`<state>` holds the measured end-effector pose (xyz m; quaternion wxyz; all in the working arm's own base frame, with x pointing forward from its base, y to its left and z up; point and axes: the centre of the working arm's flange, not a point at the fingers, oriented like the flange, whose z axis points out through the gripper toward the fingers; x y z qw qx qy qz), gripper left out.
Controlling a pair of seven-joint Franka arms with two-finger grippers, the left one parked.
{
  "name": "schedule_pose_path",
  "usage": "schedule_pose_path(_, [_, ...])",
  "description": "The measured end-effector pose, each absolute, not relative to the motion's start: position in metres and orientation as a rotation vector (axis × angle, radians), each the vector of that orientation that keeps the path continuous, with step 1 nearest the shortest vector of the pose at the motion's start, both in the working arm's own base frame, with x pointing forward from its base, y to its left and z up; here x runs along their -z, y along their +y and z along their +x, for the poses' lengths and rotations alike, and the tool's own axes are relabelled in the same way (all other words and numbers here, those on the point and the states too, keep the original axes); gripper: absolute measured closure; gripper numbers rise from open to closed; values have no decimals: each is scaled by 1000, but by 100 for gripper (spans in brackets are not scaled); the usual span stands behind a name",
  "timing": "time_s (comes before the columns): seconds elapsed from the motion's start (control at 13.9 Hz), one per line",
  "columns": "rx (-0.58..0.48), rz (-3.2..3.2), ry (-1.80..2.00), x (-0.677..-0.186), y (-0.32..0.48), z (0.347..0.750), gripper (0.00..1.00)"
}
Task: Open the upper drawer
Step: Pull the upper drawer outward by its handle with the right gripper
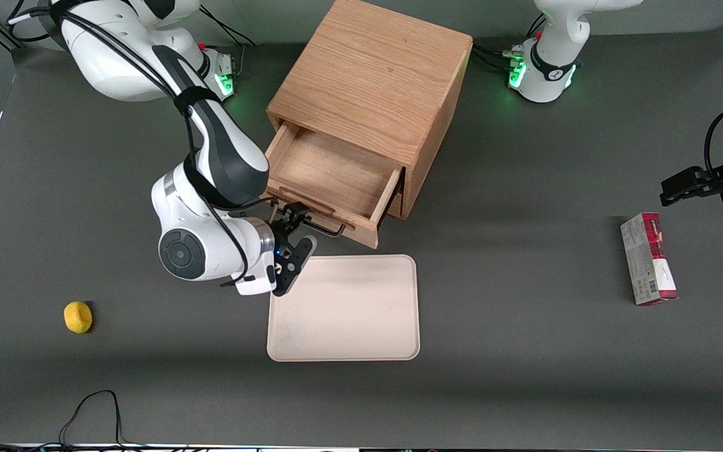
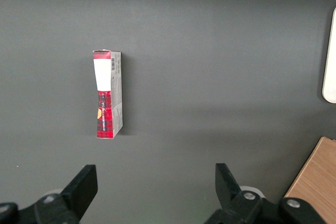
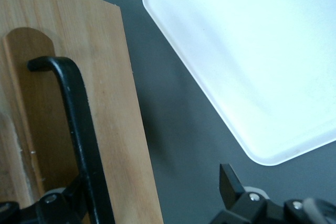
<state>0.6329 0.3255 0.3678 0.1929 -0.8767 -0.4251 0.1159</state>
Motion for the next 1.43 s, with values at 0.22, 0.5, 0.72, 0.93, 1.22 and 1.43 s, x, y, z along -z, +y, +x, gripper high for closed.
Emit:
schedule_pose_path(0.22, [-294,-2468,-1184,-369,323,639,0])
schedule_pose_path(0.5, [-251,-2483,-1162,-371,314,649,0])
schedule_pose_path(0.72, [-220,-2492,-1149,-372,307,655,0])
schedule_pose_path(0.93, [-194,-2497,-1142,-373,296,662,0])
schedule_pose_path(1.22, [-158,-2509,-1121,-377,285,670,0])
schedule_pose_path(1.43, [-124,-2516,-1116,-382,283,674,0])
